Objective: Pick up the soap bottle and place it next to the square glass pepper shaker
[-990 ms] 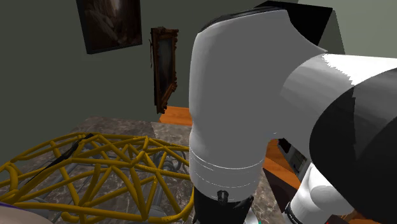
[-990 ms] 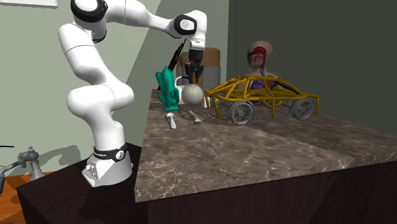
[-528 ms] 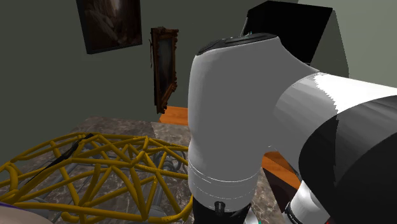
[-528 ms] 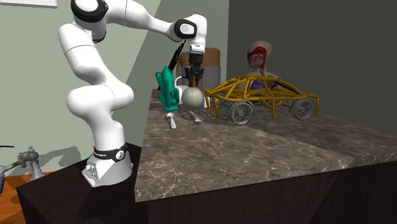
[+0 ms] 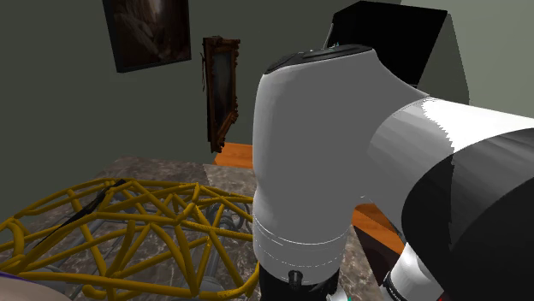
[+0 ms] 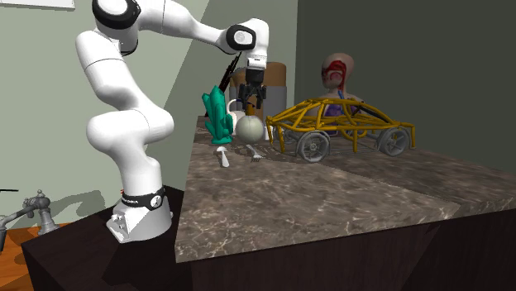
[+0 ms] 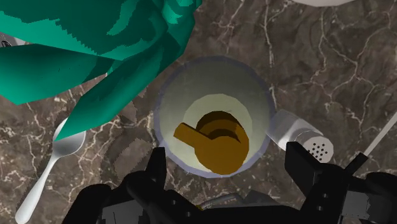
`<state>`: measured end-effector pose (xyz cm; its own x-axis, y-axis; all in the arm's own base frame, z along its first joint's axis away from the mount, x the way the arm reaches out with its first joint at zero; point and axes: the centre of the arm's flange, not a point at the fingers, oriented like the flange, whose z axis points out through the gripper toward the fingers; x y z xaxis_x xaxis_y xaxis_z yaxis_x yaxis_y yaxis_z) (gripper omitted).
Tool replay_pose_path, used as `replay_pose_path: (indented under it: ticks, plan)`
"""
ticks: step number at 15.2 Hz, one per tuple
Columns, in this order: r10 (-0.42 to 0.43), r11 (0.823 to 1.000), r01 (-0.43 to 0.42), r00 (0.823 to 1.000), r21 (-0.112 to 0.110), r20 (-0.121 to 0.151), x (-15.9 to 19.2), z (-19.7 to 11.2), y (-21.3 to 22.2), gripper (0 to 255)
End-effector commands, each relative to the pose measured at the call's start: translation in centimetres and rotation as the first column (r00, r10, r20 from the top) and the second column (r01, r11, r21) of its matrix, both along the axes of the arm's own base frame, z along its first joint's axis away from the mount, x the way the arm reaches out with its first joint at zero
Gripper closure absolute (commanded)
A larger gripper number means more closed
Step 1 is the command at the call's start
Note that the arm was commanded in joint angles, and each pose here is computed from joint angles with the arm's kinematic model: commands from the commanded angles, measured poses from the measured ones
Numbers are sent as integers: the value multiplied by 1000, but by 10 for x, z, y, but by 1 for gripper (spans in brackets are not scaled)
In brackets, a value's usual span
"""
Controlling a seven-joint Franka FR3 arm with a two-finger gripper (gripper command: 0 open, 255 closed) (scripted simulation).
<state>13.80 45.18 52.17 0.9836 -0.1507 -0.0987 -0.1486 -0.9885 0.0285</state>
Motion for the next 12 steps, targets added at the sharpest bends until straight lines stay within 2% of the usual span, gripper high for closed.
replay_pose_path:
  ticks: [1,5,12]
  plan:
    - [0,1000,0,1000,0,0,0,0,0,0]
    - [0,1000,0,1000,0,0,5,50,1,0]
    - [0,1000,0,1000,0,0,5,50,1,0]
